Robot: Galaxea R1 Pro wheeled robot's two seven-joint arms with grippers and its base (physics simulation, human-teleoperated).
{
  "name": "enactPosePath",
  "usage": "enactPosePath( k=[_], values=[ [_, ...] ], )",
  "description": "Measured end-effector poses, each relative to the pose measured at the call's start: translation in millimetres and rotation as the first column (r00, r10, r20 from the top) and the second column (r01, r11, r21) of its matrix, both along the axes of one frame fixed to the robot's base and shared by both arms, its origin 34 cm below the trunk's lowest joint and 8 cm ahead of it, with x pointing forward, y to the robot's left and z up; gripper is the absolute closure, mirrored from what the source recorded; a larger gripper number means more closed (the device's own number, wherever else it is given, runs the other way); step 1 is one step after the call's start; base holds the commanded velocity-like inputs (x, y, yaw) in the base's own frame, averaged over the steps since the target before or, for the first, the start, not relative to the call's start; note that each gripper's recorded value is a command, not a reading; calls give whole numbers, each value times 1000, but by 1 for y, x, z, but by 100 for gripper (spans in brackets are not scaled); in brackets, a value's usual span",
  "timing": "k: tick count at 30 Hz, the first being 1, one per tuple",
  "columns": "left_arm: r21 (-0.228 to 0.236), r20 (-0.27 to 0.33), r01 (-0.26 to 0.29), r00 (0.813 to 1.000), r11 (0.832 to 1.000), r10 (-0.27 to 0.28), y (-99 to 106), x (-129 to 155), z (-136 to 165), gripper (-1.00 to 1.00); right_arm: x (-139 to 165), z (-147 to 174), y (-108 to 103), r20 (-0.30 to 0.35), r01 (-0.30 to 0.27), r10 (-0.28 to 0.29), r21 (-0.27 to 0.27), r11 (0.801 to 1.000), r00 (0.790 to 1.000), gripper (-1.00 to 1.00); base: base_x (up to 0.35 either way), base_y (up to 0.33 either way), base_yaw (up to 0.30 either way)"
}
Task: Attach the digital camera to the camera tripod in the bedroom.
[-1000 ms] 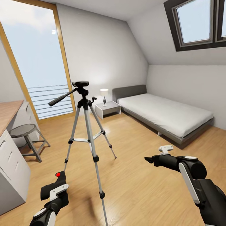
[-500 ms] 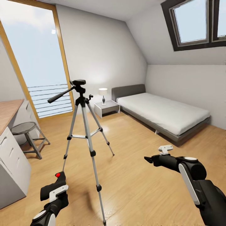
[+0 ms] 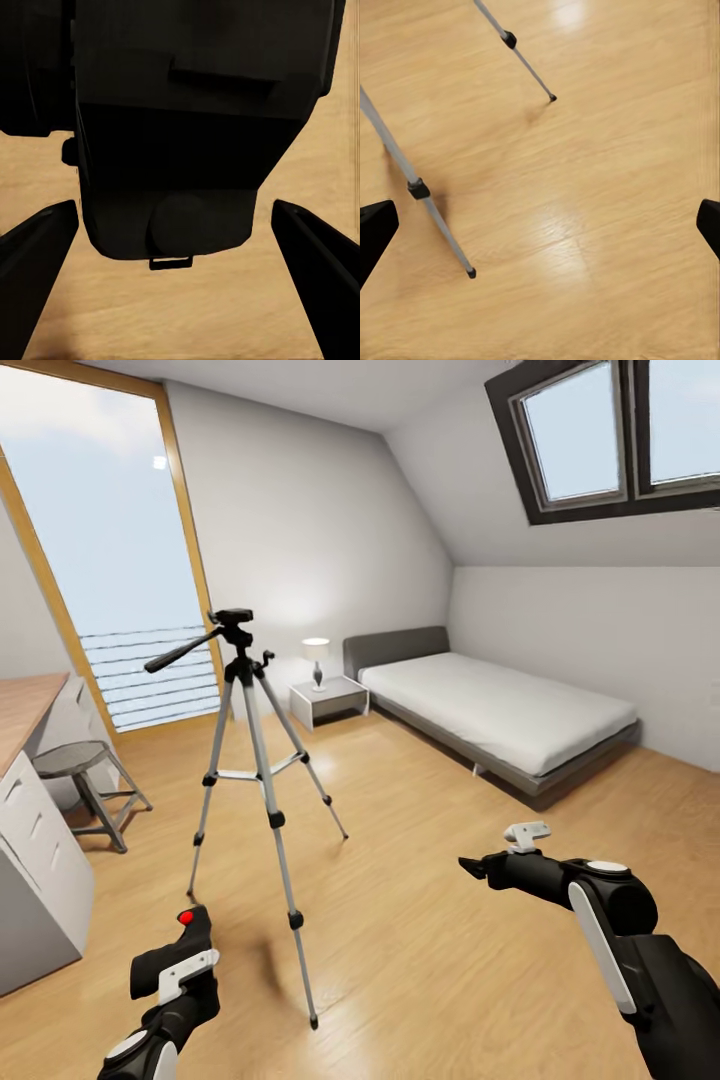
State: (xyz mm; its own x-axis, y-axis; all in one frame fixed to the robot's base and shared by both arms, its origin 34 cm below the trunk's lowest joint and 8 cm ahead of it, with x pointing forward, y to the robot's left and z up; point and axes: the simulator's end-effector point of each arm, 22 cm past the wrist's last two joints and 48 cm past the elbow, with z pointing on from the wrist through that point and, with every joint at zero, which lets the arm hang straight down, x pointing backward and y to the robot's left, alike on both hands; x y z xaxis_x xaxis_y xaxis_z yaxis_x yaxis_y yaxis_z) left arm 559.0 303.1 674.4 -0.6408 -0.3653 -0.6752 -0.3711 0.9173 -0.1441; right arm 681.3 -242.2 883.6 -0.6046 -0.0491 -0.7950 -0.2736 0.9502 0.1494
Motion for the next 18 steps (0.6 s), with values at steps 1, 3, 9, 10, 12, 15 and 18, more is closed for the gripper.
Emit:
enactPosePath(
  k=[1, 3, 9, 10, 12, 15, 18],
  values=[
    [0, 0, 0, 1000, 1000, 0, 0, 0, 0, 100, 0, 0, 0, 0, 0, 0, 0, 1000, 1000, -100, -321, -157, -190],
    [-1, 0, 1, 1000, 1000, -1, 0, 0, 0, 100, 0, 0, 0, 0, 0, 0, 0, 1000, 1000, -100, -322, -157, -228],
    [-5, 1, 13, 1000, 1000, -13, -6, 1, 0, 100, 0, 1, -1, 2, 2, -2, -1, 1000, 1000, -100, -310, -138, -248],
    [-7, 2, 24, 1000, 1000, -24, -10, 2, 0, 100, 1, 1, -1, 2, 3, -3, -1, 1000, 1000, -100, -212, -75, -260],
    [-15, 6, 75, 997, 997, -75, -32, 7, 2, 100, 2, 3, -4, 7, 8, -8, -6, 1000, 1000, -100, -21, -7, -266],
    [-10, 2, 82, 997, 997, -82, -33, 7, 2, 100, 2, 3, -4, 7, 8, -8, -5, 1000, 1000, -100, -12, -4, -266],
    [-11, 1, 85, 996, 996, -85, -34, 7, 1, 100, 2, 4, -4, 7, 8, -8, -4, 1000, 1000, -100, -6, -2, -266]
  ],
)
